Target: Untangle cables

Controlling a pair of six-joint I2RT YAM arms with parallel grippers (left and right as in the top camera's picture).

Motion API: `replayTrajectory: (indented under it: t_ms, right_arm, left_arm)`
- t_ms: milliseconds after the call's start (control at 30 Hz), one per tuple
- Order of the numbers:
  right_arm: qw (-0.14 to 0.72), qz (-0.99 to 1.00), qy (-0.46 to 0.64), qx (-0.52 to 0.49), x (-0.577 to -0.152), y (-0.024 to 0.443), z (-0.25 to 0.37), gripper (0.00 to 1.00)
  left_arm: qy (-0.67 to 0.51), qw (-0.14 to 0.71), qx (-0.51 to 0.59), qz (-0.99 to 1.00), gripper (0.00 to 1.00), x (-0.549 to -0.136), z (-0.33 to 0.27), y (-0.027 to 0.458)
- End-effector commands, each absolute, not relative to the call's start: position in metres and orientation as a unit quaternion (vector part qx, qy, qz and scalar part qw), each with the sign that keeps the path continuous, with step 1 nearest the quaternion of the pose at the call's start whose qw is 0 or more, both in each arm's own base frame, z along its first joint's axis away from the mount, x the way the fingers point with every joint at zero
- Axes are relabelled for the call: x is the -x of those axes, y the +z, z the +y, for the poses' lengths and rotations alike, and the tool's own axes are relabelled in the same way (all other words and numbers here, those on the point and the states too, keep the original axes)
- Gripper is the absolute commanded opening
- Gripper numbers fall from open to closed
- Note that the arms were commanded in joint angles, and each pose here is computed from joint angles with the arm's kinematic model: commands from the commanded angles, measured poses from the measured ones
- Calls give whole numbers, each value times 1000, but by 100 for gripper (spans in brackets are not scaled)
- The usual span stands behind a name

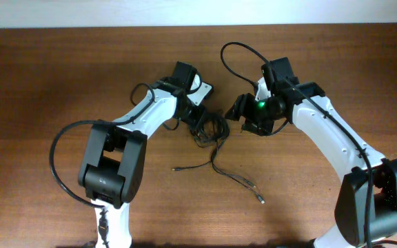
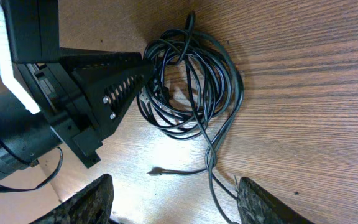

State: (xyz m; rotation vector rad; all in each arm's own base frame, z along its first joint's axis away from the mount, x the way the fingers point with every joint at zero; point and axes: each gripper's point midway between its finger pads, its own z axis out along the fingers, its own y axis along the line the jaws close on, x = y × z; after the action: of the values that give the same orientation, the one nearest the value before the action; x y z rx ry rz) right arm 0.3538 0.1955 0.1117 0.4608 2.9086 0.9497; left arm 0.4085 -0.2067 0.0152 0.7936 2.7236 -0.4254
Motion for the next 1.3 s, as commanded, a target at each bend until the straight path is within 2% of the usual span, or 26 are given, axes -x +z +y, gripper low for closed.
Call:
replayTrajectory:
  t_ms: [0,100,167,200,267,300,367,467,500,567,633,767,867,900,967,1133,1200,1267]
  right_arm:
    - [17,939,312,-145,-351,110,200,63]
    - [11,936,321,-142,-350,112,203,63]
    - [11,936,320,-142,-350,112,203,61]
    - [8,936,321,-143,-348,112,203,56]
    - [1,937,317,-145,-345,111,202,51]
    - [0,937,317,-146,-345,111,202,51]
    - [1,937,317,-145,-345,111,202,51]
    - [-3,938,315,-146,-343,110,202,51]
    - [-6,939,314,-142,-340,110,205,50]
    - [-3,942,309,-132,-338,109,211,50]
    - [2,945,286,-156,-339,104,209,50]
    - [1,939,268,-214,-343,100,203,41]
    - [2,931,265,-250,-348,100,202,43]
    - [2,929,265,-257,-349,99,202,50]
    - [-1,930,263,-258,-350,95,202,52]
    - [-22,927,292,-236,-352,82,226,51]
    - [-26,926,292,-238,-350,78,239,45]
    - [-32,922,286,-257,-348,72,245,43]
  left_arm:
    - [-217,114,-301,922,18,-392,-226,10]
    - [-230,109,-301,919,24,-389,-229,11]
    - [-231,109,-302,918,16,-388,-230,11]
    - [-233,108,-304,918,12,-387,-232,11]
    - [-252,106,-305,912,9,-384,-237,14]
    - [-251,106,-304,913,11,-385,-237,14]
    - [-235,108,-303,917,28,-387,-232,12]
    - [-194,107,-310,925,36,-387,-228,5]
    - [-178,106,-315,926,32,-386,-228,3]
    - [-142,109,-322,930,18,-387,-225,-1]
    - [-139,108,-329,928,10,-384,-229,-1]
    - [-141,102,-334,927,2,-382,-228,-1]
    - [-231,87,-323,913,0,-374,-238,12]
    - [-264,83,-318,907,0,-371,-241,17]
    - [-336,78,-297,891,0,-370,-242,32]
    - [-428,87,-252,863,2,-379,-228,57]
    - [-434,88,-250,861,3,-379,-229,58]
    - [-434,88,-250,861,4,-379,-228,58]
